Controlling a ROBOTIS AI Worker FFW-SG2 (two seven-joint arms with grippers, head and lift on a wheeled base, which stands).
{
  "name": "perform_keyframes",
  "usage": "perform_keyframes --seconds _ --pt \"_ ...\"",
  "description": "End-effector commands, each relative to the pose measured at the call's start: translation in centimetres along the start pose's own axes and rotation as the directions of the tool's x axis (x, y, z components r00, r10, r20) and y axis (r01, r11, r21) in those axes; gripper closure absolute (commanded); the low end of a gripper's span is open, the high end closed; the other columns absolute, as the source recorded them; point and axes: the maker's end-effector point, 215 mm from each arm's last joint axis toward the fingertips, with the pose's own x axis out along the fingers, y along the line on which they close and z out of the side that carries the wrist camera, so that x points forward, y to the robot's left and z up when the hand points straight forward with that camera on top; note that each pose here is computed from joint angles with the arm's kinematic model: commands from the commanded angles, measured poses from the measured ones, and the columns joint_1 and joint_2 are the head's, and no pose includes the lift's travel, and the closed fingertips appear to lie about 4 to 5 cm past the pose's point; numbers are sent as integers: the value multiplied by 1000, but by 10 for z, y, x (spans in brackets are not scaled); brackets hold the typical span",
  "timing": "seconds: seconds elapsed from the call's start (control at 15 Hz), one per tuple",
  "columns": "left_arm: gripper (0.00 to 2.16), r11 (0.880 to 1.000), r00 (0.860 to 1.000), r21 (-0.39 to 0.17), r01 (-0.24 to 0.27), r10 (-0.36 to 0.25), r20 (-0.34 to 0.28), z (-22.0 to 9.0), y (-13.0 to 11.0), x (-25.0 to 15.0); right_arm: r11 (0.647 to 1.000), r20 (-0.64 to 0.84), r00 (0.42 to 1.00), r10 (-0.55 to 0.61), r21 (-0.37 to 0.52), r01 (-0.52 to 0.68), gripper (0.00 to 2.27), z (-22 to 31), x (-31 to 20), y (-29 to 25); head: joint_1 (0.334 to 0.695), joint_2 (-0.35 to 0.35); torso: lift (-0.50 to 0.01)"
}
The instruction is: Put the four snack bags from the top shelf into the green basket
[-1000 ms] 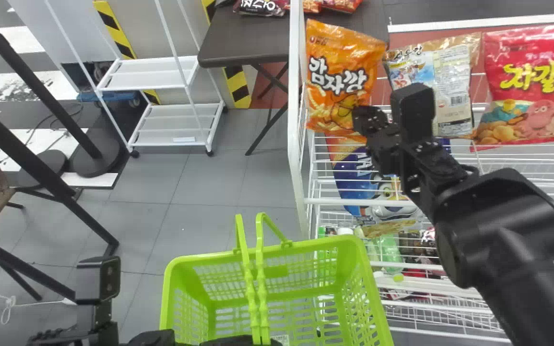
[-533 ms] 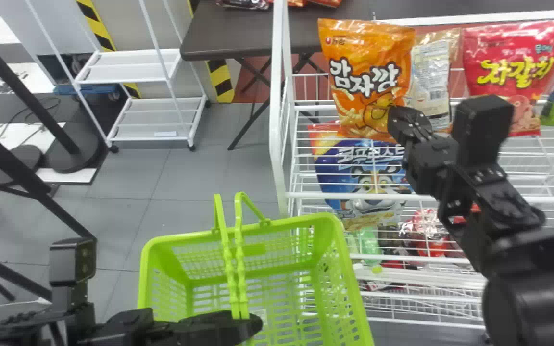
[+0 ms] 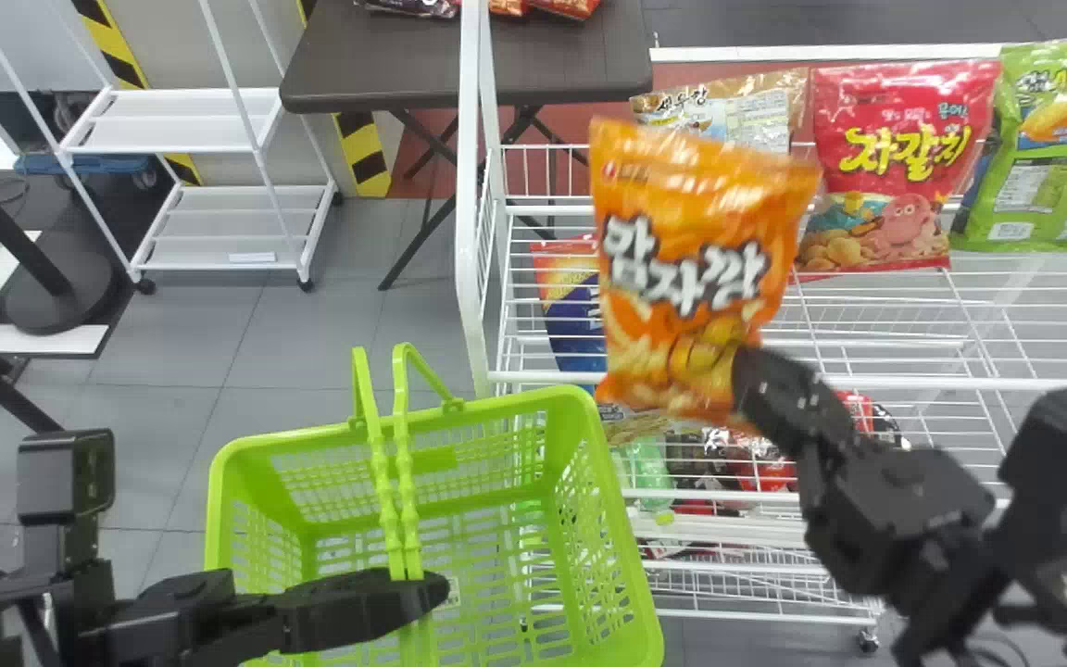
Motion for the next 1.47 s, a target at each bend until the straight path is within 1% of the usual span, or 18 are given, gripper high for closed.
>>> perform_keyframes --seconds 0.0,0.07,0.2,0.33,0.4,0.6,0.73,0.93,1.0,1.07,1.13,1.2,1.4 --pt "2148 1000 1000 -15 8 -8 6 -1 -2 0 995 -87 992 88 62 -83 2250 -30 -10 29 695 95 -4" --pt "2148 1000 1000 -16 8 -8 7 -1 -2 1 990 -118 985 124 85 -114 2250 -40 -11 42 695 131 -4" --pt "2148 1000 1000 -17 15 -15 4 -2 -3 4 978 -185 965 187 131 -165 2250 -61 -12 65 695 173 -4" --pt "2148 1000 1000 -15 19 -19 -2 -2 -4 7 963 -312 916 251 177 -204 2250 -102 -12 89 695 220 -4" --pt "2148 1000 1000 -19 19 -19 -4 -3 -3 7 954 -362 888 284 195 -226 2250 -122 -9 102 695 264 -4" --pt "2148 999 1000 -24 26 -26 -10 -3 -5 11 928 -443 816 372 200 -314 2250 -166 14 145 695 350 -4" --pt "2148 999 999 -22 32 -32 -23 -5 -6 17 915 -490 774 402 178 -362 2250 -190 35 167 695 350 -4" --pt "2148 999 999 -19 31 -31 -29 -4 -5 20 882 -545 701 459 182 -435 2246 -216 48 202 695 350 -4" --pt "2148 999 999 -19 31 -32 -28 -3 -5 20 873 -549 687 477 202 -445 1973 -219 48 208 695 350 -4" --pt "2148 999 999 -19 30 -30 -28 -4 -5 20 866 -541 682 492 225 -446 1254 -217 47 211 695 350 -4" --pt "2148 999 999 -25 27 -28 -26 -3 -4 19 873 -542 689 482 224 -434 76 -215 47 203 695 350 -4" --pt "2148 999 999 -30 24 -25 -27 -3 -3 19 884 -552 695 461 222 -410 -2 -210 42 190 695 350 -4" --pt "2148 999 999 -30 24 -25 -25 0 -2 20 914 -556 725 406 239 -328 63 -185 24 144 695 350 -4"
